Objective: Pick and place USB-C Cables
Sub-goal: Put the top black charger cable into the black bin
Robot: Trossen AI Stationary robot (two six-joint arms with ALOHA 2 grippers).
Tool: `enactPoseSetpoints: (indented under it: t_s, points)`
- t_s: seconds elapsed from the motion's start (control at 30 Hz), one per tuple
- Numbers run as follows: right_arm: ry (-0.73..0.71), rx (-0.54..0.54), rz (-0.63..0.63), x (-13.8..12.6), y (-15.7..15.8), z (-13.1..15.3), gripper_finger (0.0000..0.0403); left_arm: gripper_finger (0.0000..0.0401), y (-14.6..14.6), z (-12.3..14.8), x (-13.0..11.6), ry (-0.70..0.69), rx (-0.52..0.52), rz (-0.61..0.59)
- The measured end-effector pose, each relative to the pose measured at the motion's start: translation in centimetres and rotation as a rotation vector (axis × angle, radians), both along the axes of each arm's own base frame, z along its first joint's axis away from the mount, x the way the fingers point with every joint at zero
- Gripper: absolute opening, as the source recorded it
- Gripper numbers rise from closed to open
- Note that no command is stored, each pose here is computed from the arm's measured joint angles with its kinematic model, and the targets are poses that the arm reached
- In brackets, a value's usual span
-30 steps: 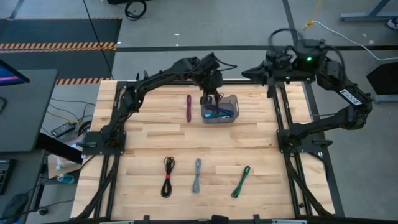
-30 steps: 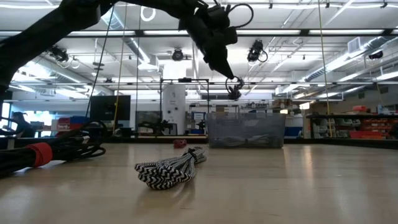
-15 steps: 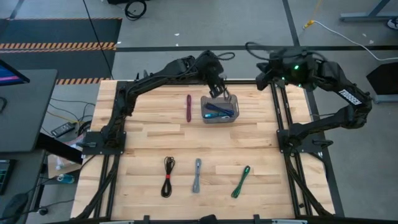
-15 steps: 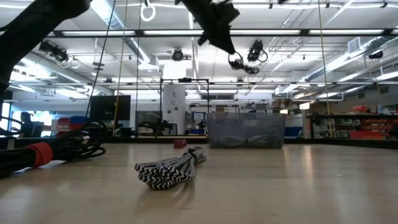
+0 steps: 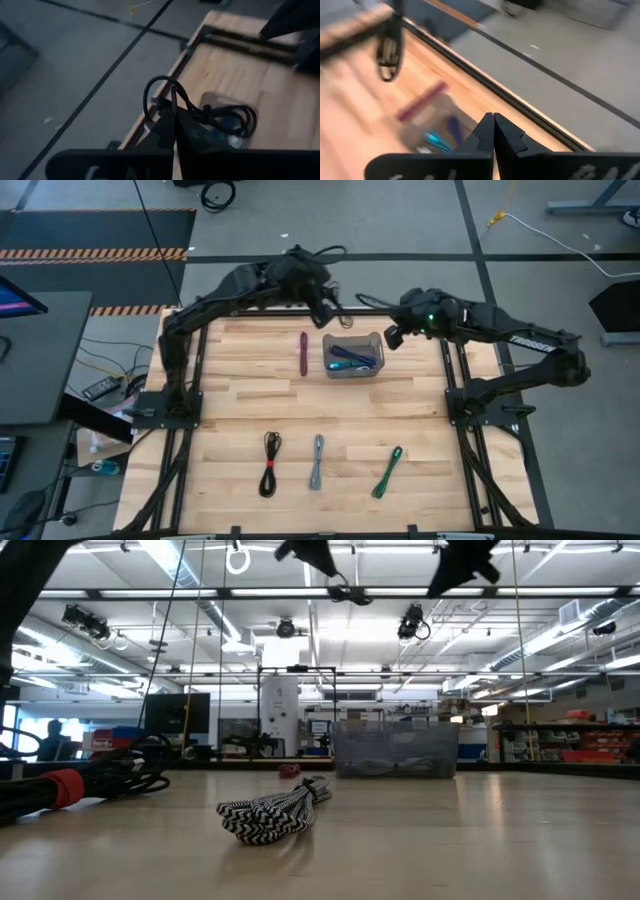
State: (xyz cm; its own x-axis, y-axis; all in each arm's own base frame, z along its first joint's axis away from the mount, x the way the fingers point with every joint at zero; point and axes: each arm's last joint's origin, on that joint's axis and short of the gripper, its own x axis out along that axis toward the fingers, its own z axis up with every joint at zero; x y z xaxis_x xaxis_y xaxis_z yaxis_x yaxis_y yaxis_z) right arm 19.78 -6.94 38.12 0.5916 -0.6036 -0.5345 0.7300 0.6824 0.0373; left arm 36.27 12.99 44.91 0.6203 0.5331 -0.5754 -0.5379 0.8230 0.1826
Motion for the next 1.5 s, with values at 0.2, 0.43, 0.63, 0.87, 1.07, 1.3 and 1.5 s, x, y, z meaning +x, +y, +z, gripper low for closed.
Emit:
enactPoseSetpoints:
  t_s: [0.2, 0.43, 0.63, 0.87, 1.07, 1.3, 1.5]
  points:
    - [-0.258, -0.021, 0.198, 1.2, -1.2, 2.1, 0.0012, 0.0004, -1.3, 1.9, -2.7, 0.021, 0.043, 0.056]
    - [-0.368, 0.031, 0.381, 2.8, -2.1, 2.3, 0.0013, 0.0004, -2.5, 3.8, -4.3, -0.055, 0.069, 0.055]
    - [-0.324, 0.092, 0.371, 5.5, -3.2, 0.2, 0.0052, 0.0004, -3.2, 4.4, -4.7, -0.077, 0.075, 0.037]
    - [-0.391, 0.104, 0.470, 7.4, -3.6, -0.2, 0.0120, 0.0004, -3.2, 4.2, -4.7, -0.062, 0.071, 0.043]
    - [-0.450, 0.065, 0.503, 5.7, -2.8, 1.6, 0.0164, 0.0004, -3.2, 4.2, -4.7, -0.064, 0.072, 0.042]
    - [-0.439, 0.073, 0.501, 5.9, -2.9, 1.3, 0.0182, 0.0004, -3.2, 4.3, -4.6, -0.071, 0.077, 0.041]
    - [-0.439, 0.076, 0.508, 7.4, -3.5, 0.4, 0.0190, 0.0004, -3.2, 4.3, -4.6, -0.072, 0.074, 0.041]
